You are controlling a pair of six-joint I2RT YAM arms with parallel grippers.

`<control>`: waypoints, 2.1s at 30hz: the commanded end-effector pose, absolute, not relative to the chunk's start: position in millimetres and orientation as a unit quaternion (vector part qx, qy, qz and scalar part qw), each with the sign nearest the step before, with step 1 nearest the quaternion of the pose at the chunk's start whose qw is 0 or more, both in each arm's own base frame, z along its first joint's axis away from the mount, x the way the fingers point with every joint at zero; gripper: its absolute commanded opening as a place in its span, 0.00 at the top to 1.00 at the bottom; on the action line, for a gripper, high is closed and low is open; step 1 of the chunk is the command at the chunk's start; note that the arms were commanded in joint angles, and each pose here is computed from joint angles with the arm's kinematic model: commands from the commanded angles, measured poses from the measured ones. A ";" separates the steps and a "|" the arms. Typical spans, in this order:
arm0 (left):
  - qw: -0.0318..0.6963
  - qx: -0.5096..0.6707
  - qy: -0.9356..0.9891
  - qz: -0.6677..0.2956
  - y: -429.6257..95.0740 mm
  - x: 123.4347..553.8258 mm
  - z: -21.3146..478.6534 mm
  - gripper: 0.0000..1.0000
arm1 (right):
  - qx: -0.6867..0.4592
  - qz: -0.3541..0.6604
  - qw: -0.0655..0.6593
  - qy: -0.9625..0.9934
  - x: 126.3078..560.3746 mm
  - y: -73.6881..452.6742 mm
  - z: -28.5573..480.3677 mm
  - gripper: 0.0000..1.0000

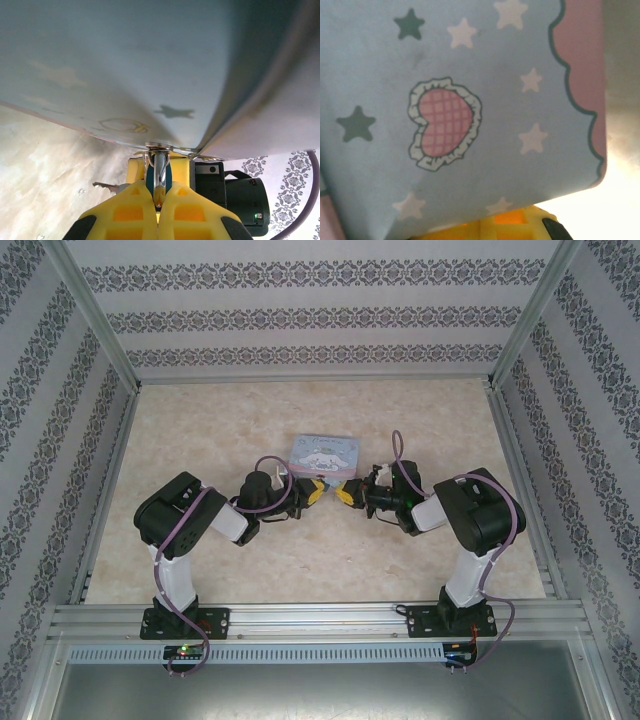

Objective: Unlock the padlock with the key

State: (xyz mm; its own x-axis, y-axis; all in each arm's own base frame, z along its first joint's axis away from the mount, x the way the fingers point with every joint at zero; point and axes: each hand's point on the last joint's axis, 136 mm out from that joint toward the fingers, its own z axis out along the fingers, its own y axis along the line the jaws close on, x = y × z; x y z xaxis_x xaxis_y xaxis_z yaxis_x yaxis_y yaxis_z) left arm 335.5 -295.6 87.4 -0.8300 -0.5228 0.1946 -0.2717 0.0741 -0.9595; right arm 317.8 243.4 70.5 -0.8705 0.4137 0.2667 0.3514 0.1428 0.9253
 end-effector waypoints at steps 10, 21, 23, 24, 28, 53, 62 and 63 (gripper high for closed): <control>0.084 -0.242 0.735 -0.628 -306.8 324.2 89.8 1.00 | 0.198 0.627 0.049 0.752 304.8 246.8 99.3 1.00; 0.088 -0.245 0.736 -0.625 -306.0 326.2 90.2 1.00 | 0.211 0.617 0.046 0.756 298.4 237.9 89.5 1.00; 0.089 -0.243 0.736 -0.626 -306.8 326.4 93.0 1.00 | 0.211 0.618 0.044 0.756 297.1 237.7 88.9 1.00; 0.090 -0.242 0.736 -0.626 -306.7 327.0 94.1 1.00 | 0.210 0.618 0.043 0.756 296.0 238.0 89.3 1.00; 0.092 -0.237 0.739 -0.623 -306.7 325.3 95.9 1.00 | 0.205 0.616 0.044 0.759 291.5 237.5 90.9 1.00; 0.094 -0.235 0.737 -0.626 -306.3 325.4 98.9 1.00 | 0.210 0.598 0.026 0.773 283.4 251.7 71.5 1.00; 0.093 -0.235 0.737 -0.627 -307.0 325.3 97.8 1.00 | 0.219 0.598 0.032 0.771 289.2 246.9 71.4 1.00; 0.093 -0.235 0.737 -0.627 -307.2 325.7 98.1 1.00 | 0.220 0.597 0.032 0.771 289.5 246.6 71.1 1.00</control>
State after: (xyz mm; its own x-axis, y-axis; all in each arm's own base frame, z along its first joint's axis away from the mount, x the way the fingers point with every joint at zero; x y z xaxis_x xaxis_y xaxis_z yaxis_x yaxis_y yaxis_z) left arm 325.3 -298.2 72.3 -0.8400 -0.4989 0.2132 -0.3140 0.1266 -0.9410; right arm 280.9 250.0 69.4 -0.8999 0.3600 0.2460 0.3296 0.1922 0.9244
